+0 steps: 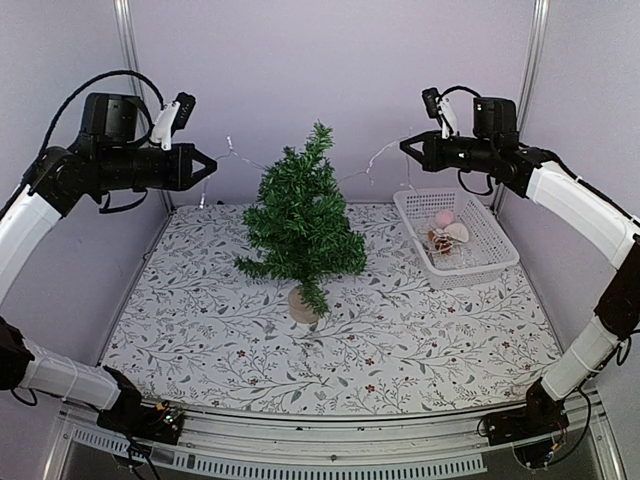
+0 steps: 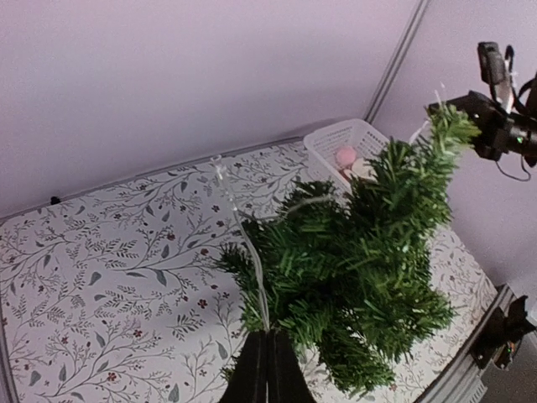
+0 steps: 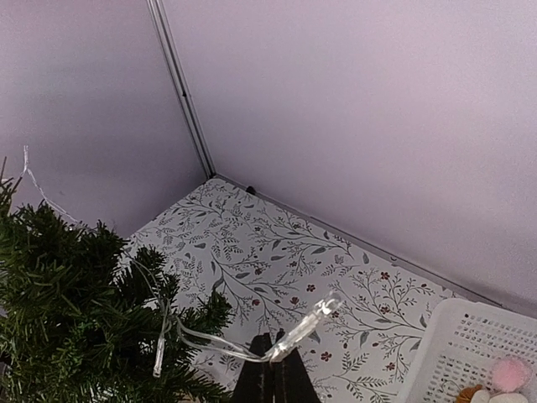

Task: Decorate the small christmas tree

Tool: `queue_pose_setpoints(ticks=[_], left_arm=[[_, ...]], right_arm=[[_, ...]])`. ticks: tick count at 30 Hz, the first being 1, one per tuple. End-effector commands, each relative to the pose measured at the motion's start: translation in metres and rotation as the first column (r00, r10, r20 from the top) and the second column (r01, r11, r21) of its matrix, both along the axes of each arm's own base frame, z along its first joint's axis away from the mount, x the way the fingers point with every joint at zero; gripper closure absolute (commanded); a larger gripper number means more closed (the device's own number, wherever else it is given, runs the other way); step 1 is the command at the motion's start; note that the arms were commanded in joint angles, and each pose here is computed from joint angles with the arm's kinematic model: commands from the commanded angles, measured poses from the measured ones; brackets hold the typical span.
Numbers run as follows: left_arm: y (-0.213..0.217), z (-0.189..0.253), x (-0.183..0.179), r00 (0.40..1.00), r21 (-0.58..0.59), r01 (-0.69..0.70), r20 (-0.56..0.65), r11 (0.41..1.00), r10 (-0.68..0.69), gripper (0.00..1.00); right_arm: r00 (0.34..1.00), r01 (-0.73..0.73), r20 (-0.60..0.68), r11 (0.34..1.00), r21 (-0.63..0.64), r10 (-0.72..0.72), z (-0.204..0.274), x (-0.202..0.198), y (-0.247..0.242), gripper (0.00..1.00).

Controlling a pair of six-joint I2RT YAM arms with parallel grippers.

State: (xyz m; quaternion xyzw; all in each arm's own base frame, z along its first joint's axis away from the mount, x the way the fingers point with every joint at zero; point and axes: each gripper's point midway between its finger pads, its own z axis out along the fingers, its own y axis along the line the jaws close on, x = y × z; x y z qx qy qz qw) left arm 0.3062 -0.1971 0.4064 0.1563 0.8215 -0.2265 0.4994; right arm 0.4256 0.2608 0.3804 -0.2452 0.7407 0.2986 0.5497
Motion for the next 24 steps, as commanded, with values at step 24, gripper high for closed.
queue_pose_setpoints(ticks=[24], left_arm=[[-0.124,-0.021,-0.119,0.797,-0.112,0.586,-0.099,0.803,-0.596,1.0]], right_arm=[[0.99,-0.131,0.053,0.991,0.016,0.13,0.025,-0.034,0.022,1.0]])
